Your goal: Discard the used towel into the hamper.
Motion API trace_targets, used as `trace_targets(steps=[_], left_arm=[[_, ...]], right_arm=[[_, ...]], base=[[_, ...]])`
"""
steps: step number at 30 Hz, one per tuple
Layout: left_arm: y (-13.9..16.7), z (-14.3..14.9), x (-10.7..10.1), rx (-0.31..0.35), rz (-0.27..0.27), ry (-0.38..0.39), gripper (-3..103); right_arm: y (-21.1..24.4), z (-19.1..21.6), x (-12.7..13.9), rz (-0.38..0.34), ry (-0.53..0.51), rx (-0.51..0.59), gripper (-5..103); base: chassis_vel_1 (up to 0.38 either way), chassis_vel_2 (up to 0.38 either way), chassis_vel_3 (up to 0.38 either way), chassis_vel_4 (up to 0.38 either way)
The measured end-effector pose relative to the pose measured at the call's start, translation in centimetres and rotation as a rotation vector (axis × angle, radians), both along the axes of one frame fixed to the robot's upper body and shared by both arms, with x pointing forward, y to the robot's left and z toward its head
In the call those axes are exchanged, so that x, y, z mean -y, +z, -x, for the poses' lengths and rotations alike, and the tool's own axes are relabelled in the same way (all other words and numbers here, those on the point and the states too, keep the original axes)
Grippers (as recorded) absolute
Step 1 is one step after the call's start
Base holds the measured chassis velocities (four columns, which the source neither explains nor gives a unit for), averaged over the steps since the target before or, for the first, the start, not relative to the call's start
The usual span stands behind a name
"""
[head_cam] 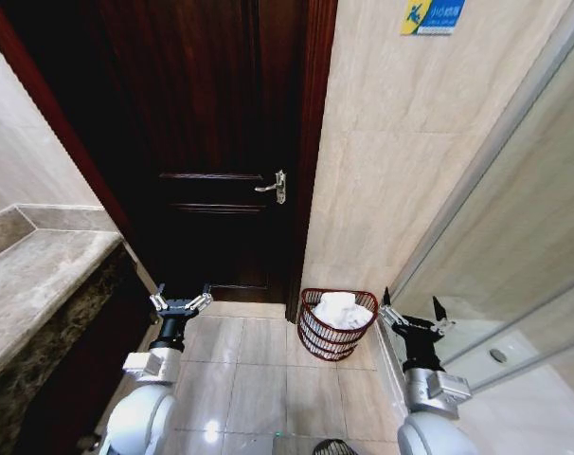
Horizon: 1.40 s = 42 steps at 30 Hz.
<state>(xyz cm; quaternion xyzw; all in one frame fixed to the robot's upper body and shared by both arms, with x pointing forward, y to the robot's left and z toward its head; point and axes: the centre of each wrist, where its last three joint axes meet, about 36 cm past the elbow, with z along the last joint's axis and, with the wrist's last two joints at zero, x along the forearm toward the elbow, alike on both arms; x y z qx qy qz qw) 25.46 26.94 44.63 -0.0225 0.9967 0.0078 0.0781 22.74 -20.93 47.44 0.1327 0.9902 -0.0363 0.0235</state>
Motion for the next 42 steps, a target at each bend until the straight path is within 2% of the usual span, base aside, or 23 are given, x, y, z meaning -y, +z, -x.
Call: trace_targets(steps=[42], left_arm=[[0.0, 0.0, 0.0, 0.0, 0.0, 0.0, 100]], right_arm=[[0.0, 0.0, 0.0, 0.0, 0.0, 0.0, 100]], base=[[0.0, 0.0, 0.0, 0.0]])
